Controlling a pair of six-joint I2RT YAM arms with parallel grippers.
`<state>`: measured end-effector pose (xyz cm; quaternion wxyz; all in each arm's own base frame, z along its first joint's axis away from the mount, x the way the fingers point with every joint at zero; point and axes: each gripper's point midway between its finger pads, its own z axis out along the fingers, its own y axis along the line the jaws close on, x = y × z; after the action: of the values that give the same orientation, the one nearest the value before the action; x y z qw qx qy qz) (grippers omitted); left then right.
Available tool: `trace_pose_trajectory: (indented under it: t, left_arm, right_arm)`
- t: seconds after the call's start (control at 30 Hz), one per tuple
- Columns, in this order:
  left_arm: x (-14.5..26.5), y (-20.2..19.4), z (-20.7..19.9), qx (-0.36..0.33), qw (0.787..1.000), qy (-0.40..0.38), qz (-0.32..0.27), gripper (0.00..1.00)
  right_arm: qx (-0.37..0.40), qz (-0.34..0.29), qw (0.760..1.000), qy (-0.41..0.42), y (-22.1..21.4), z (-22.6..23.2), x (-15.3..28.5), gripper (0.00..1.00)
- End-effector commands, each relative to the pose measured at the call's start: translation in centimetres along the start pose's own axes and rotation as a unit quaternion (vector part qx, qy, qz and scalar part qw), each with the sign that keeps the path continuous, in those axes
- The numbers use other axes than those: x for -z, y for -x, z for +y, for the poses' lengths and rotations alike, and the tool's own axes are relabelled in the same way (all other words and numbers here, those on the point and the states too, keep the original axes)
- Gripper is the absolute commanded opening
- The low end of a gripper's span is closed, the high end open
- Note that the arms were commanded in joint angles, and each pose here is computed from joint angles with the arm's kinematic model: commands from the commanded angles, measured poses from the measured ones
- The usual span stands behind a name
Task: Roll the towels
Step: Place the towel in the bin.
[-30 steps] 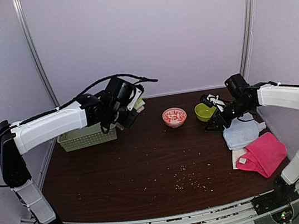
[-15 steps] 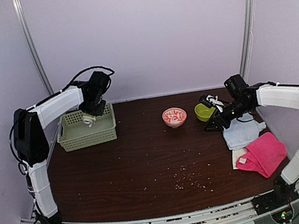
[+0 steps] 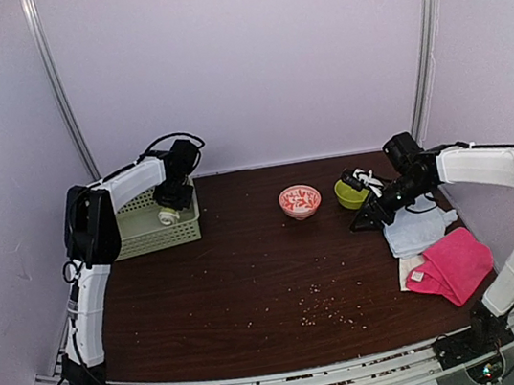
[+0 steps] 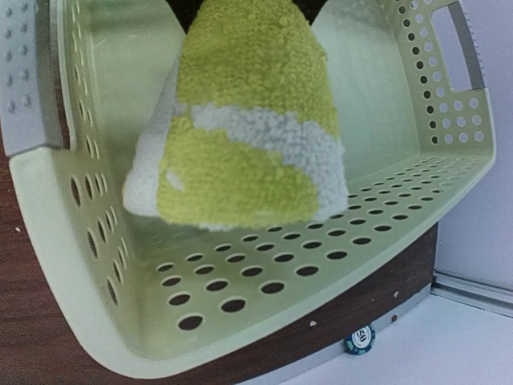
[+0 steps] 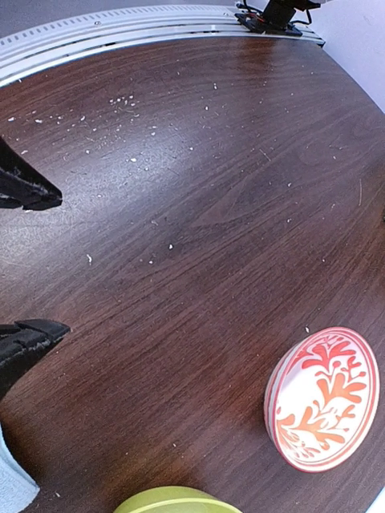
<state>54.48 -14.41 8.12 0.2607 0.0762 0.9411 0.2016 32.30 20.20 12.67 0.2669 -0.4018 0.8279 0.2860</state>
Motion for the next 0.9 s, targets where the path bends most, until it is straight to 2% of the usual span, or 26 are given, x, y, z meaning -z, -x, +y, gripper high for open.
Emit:
trace_pose_trajectory:
  t: [0.0, 0.33, 0.67, 0.87]
  left_arm:
    - [-0.6, 1.5, 0.0, 0.038, 0.999, -0.032, -0.010, 0.00]
    - [-3.2, -0.2, -4.4, 0.050, 0.991, -0.125, 0.009, 0.00]
    - [-4.2, -0.5, -7.4, 0.109, 0.970, -0.214, 0.022, 0.00]
    - [-4.3, -1.1, -8.0, 0.158, 0.948, -0.273, 0.034, 0.00]
  right_arm:
    - [-0.001, 0.003, 1.000, 0.008, -0.3, 0.2, 0.0, 0.48]
    - [-0.009, 0.015, 1.000, 0.019, -1.0, 0.2, -0.6, 0.48]
    - [-0.010, 0.019, 0.999, 0.025, -1.2, 0.3, -0.8, 0.48]
    - [-0.012, 0.023, 0.999, 0.026, -1.4, 0.2, -0.9, 0.48]
